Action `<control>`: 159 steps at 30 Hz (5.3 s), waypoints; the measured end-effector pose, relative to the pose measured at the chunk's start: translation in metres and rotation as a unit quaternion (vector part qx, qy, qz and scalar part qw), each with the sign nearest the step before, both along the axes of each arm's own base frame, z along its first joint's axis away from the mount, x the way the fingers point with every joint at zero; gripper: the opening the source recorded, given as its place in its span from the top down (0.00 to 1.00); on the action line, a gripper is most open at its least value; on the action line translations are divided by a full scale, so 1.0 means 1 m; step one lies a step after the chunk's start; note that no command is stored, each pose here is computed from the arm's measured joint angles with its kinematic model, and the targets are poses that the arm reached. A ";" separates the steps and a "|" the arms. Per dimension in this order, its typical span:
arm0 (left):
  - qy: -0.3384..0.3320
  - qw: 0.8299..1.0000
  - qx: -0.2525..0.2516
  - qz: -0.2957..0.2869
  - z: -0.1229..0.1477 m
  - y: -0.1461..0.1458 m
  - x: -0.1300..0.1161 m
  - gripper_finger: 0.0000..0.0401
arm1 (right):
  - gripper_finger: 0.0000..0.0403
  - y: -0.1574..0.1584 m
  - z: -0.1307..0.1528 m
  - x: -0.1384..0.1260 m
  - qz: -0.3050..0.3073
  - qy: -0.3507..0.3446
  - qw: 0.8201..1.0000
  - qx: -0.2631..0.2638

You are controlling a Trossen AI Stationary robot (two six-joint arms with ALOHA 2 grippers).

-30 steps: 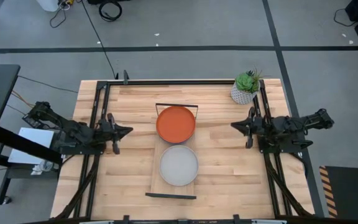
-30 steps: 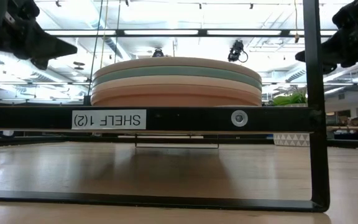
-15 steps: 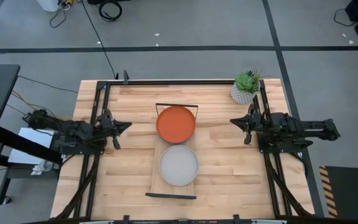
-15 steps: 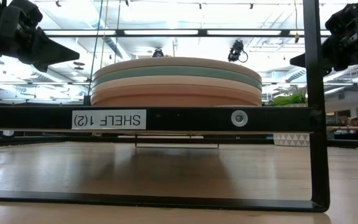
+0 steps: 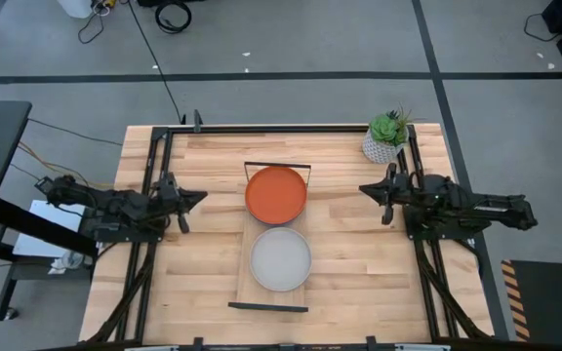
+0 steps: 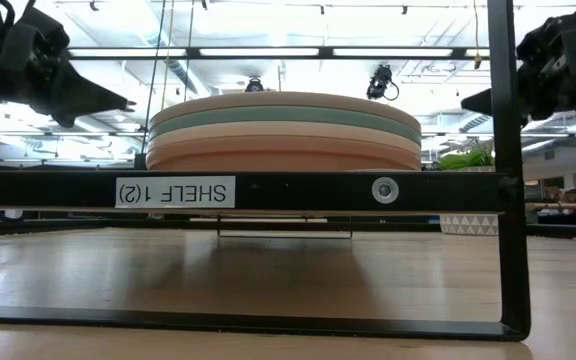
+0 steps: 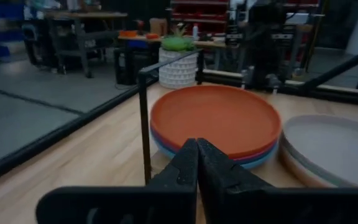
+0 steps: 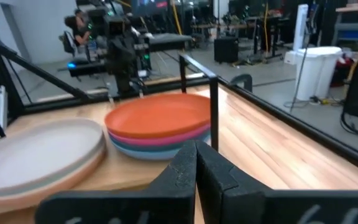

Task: Place and stack plates onto a shelf
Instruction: Return to Home Position

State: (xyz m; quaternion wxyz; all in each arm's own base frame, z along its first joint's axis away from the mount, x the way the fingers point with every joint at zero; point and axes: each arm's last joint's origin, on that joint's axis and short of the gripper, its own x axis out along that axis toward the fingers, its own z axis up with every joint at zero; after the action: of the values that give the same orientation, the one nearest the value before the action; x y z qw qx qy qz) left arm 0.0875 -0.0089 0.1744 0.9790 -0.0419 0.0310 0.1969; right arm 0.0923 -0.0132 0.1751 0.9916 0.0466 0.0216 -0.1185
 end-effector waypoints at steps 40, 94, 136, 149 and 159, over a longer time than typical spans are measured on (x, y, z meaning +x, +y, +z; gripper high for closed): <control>0.010 0.999 0.034 -0.005 0.000 -0.001 0.002 0.94 | 0.96 0.000 0.003 0.000 -0.001 -0.018 1.000 0.017; 0.010 0.999 0.034 -0.005 0.000 -0.001 0.002 0.94 | 0.96 0.000 0.003 0.000 -0.001 -0.018 1.000 0.017; 0.010 0.999 0.034 -0.005 0.000 -0.001 0.002 0.94 | 0.96 0.000 0.003 0.000 -0.001 -0.018 1.000 0.017; 0.010 0.999 0.034 -0.005 0.000 -0.001 0.002 0.94 | 0.96 0.000 0.003 0.000 -0.001 -0.018 1.000 0.017; 0.010 0.999 0.034 -0.005 0.000 -0.001 0.002 0.94 | 0.96 0.000 0.003 0.000 -0.001 -0.018 1.000 0.017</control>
State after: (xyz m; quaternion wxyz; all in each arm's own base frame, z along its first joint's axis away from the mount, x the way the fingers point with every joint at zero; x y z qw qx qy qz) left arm 0.0897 -0.0102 0.1739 0.9805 -0.0063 0.0342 0.1935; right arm 0.0923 -0.0132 0.1778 0.9908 0.0652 0.0061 -0.1184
